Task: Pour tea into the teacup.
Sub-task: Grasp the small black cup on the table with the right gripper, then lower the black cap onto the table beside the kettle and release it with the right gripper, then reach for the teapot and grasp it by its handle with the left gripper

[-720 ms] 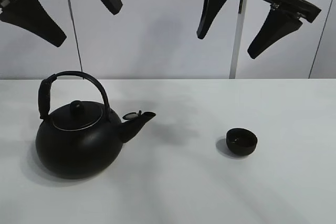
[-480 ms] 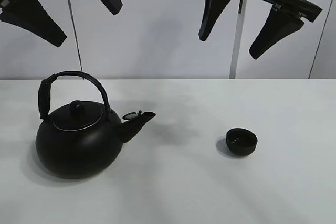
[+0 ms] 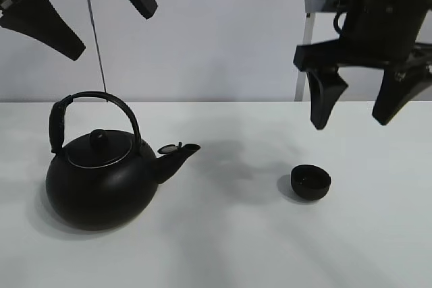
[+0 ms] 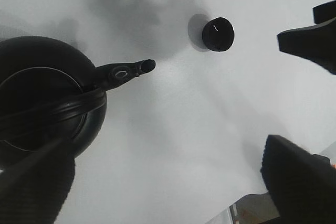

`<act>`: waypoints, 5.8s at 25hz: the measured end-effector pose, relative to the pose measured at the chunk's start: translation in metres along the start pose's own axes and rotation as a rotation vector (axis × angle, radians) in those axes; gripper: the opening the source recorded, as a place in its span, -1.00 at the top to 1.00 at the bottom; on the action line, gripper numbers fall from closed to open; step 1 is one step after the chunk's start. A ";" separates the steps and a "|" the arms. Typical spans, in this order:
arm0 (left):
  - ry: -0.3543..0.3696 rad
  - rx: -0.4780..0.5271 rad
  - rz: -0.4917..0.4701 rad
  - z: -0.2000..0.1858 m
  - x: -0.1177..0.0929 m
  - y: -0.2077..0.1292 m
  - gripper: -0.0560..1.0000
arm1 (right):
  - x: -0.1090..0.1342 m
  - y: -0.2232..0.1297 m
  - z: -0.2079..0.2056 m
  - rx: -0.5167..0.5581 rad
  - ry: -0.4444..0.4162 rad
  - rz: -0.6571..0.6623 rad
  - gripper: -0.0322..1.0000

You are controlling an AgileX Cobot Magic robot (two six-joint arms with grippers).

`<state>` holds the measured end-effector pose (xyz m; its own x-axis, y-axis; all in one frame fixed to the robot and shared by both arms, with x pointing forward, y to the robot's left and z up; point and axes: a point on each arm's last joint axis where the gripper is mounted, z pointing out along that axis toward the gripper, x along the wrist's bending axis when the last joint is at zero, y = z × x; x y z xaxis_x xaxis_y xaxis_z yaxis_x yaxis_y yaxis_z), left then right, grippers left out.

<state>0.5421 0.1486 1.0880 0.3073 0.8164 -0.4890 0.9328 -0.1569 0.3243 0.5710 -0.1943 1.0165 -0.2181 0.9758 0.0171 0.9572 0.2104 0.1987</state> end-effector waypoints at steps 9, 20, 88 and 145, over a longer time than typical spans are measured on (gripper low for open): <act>0.000 0.000 0.000 0.000 0.000 0.000 -0.42 | 0.000 -0.019 0.049 -0.148 -0.007 0.007 -0.09; 0.000 0.000 0.000 0.000 0.000 0.000 -0.42 | 0.004 -0.013 0.086 -0.125 0.017 0.025 -0.08; -0.001 0.000 0.000 0.000 0.000 0.000 -0.42 | 0.099 0.005 0.113 -0.090 0.081 -0.190 0.16; -0.001 0.000 0.000 0.000 0.000 0.000 -0.42 | -0.009 0.021 -0.076 -0.104 0.223 0.229 -0.31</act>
<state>0.5420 0.1485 1.0880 0.3071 0.8161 -0.4896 0.9329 -0.1566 0.3242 0.5787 -0.2032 1.0952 -0.0469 0.9575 0.2846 0.9640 -0.0312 0.2639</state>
